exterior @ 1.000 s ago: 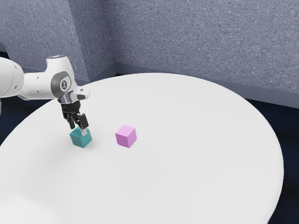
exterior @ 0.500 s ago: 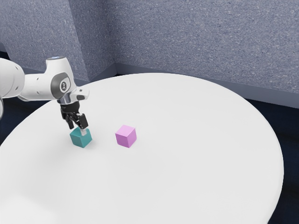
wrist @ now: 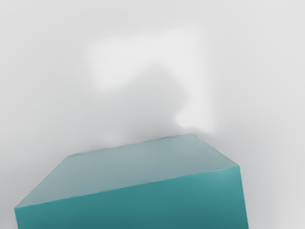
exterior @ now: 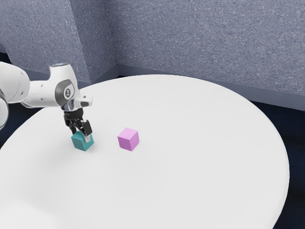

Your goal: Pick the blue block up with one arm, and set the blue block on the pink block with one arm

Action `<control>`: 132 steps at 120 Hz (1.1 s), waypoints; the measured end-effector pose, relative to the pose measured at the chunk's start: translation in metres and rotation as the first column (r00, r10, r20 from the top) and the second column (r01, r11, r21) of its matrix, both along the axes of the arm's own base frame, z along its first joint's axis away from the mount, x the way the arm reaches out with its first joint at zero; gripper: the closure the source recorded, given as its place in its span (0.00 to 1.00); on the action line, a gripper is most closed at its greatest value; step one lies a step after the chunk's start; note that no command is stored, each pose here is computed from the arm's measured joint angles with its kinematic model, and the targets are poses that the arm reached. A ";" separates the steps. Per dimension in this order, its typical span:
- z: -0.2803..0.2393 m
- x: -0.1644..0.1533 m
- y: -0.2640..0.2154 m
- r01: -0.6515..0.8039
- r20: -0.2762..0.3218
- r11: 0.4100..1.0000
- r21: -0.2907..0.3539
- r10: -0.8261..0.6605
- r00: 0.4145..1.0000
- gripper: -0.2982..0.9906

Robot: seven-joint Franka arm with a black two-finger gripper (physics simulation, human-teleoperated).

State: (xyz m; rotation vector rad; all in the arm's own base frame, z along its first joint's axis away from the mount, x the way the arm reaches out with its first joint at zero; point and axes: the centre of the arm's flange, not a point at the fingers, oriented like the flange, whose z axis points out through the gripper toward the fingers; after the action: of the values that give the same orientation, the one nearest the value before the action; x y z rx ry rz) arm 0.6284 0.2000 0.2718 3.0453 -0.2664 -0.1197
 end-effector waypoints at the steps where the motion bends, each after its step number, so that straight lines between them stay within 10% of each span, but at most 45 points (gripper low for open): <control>1: -0.001 0.000 0.000 0.000 -0.001 1.000 0.000 0.000 1.000 0.23; 132: -0.009 0.002 -0.001 -0.026 -0.005 1.000 -0.001 0.026 1.000 0.24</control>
State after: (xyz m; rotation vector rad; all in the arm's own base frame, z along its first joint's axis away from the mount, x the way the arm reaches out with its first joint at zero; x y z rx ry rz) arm 0.6300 0.1993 0.2628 3.0461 -0.2259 -0.1258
